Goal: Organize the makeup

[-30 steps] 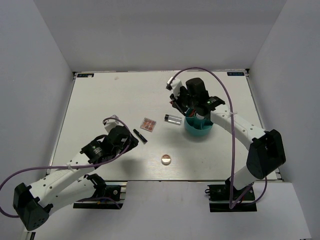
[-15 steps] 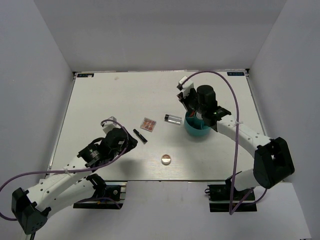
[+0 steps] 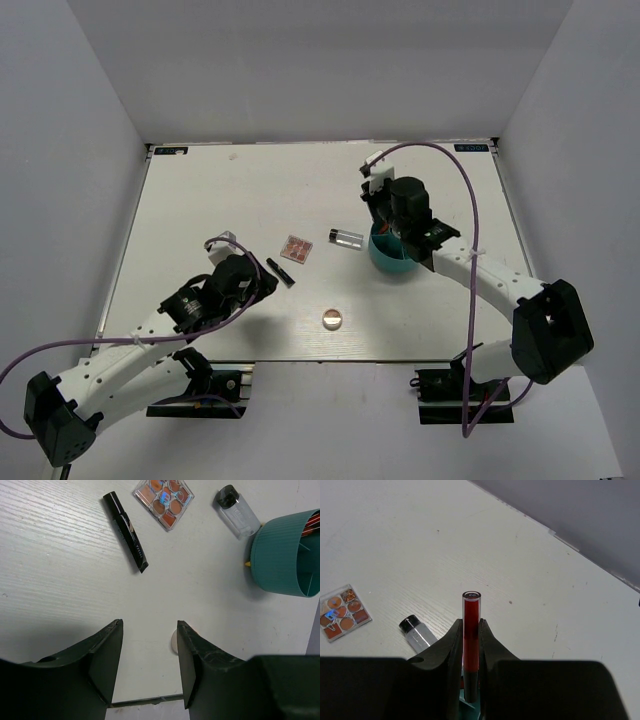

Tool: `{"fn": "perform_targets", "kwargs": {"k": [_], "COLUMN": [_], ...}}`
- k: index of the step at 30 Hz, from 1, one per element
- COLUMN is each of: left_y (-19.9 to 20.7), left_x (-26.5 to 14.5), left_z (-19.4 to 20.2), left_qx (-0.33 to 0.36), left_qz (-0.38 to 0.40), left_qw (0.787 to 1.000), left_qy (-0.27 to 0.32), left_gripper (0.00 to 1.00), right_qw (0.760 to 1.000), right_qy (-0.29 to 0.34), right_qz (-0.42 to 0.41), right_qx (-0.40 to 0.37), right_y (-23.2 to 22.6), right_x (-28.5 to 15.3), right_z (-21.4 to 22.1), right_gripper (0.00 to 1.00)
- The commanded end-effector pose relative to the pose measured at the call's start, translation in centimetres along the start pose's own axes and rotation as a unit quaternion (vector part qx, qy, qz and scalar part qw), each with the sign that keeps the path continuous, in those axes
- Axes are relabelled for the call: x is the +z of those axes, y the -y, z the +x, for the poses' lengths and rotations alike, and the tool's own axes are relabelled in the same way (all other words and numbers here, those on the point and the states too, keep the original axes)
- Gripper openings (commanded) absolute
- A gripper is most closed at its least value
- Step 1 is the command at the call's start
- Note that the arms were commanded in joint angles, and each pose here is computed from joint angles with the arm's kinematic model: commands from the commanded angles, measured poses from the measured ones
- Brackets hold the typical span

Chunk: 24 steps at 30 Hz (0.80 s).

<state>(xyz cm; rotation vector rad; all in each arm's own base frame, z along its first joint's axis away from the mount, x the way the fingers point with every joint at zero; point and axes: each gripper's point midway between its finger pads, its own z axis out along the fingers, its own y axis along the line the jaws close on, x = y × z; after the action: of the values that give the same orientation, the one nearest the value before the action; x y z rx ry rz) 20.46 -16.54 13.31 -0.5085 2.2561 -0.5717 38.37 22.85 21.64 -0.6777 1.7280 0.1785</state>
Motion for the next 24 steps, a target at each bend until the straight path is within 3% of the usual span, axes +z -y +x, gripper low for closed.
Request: {"fn": "perform_targets", "kwargs": {"k": [1, 10, 24], "left_y": [0.2, -0.1, -0.7], "left_x": [0.0, -0.1, -0.4], "left_z": [0.0, 0.1, 0.2], "left_qx": [0.0, 0.002, -0.003], "left_qz": [0.014, 0.016, 0.016], "left_qw": [1.0, 1.0, 1.0], "left_qy": [0.006, 0.006, 0.009], "left_gripper": [0.57, 0.57, 0.57], "right_qw": [0.997, 0.99, 0.985], "right_qy": [0.03, 0.015, -0.015], "right_qz": [0.065, 0.109, 0.154], "right_qx": [0.032, 0.084, 0.082], "right_y": [1.8, 1.7, 2.3], "right_x": [-0.9, -0.4, 0.8], "right_z": [-2.9, -2.6, 0.3], "right_gripper": [0.0, 0.0, 0.0]}}
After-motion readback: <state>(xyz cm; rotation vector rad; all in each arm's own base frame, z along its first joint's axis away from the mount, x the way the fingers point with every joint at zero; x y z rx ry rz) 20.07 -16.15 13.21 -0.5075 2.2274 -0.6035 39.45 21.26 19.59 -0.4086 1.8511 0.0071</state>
